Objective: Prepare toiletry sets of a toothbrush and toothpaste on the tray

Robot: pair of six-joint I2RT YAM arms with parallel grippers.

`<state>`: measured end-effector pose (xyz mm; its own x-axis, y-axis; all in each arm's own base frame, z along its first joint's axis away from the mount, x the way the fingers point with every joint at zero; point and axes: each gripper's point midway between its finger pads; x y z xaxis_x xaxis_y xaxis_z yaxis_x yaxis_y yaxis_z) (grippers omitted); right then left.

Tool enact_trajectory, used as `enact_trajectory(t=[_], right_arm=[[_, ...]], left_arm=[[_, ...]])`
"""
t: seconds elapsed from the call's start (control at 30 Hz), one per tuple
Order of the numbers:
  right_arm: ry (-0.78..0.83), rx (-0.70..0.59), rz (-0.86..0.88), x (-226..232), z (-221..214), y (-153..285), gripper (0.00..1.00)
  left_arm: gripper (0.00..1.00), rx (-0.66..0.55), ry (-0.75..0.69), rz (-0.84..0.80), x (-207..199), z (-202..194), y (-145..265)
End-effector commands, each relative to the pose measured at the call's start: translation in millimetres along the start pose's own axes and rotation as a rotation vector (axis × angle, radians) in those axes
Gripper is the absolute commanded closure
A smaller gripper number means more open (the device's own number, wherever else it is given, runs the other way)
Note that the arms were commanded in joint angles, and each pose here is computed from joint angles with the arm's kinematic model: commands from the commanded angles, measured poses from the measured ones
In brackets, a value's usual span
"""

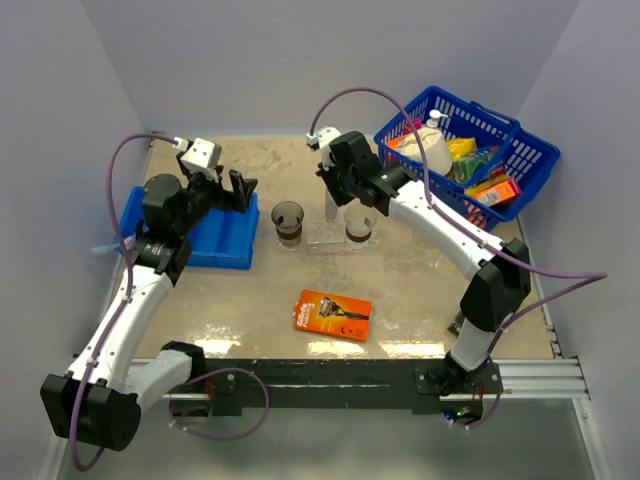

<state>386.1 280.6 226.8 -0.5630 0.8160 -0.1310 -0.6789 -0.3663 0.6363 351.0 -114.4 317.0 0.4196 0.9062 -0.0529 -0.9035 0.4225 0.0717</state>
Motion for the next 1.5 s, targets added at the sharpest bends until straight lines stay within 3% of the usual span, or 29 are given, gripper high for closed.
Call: enact_trajectory(t=[0.0, 1.1, 1.47], right_arm=[[0.006, -0.040, -0.026, -4, 10, -5, 1.00], [-0.004, -0.006, -0.080, -8, -17, -29, 1.00], [-0.011, -0.013, -0.092, -11, -16, -25, 0.64]], left_arm=[[0.11, -0.033, -0.039, 0.010, 3, 11, 0], [0.11, -0.032, -0.041, 0.005, 2, 10, 0], [0.11, -0.023, -0.038, 0.004, 2, 8, -1]])
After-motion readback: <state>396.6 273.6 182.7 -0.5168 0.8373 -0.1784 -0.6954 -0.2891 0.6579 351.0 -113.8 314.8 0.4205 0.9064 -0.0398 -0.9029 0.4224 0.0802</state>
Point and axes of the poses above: each gripper's point midway between its finger pads, its own y axis back along the fingers, its own x axis along the line the jaws close on, z = x × y
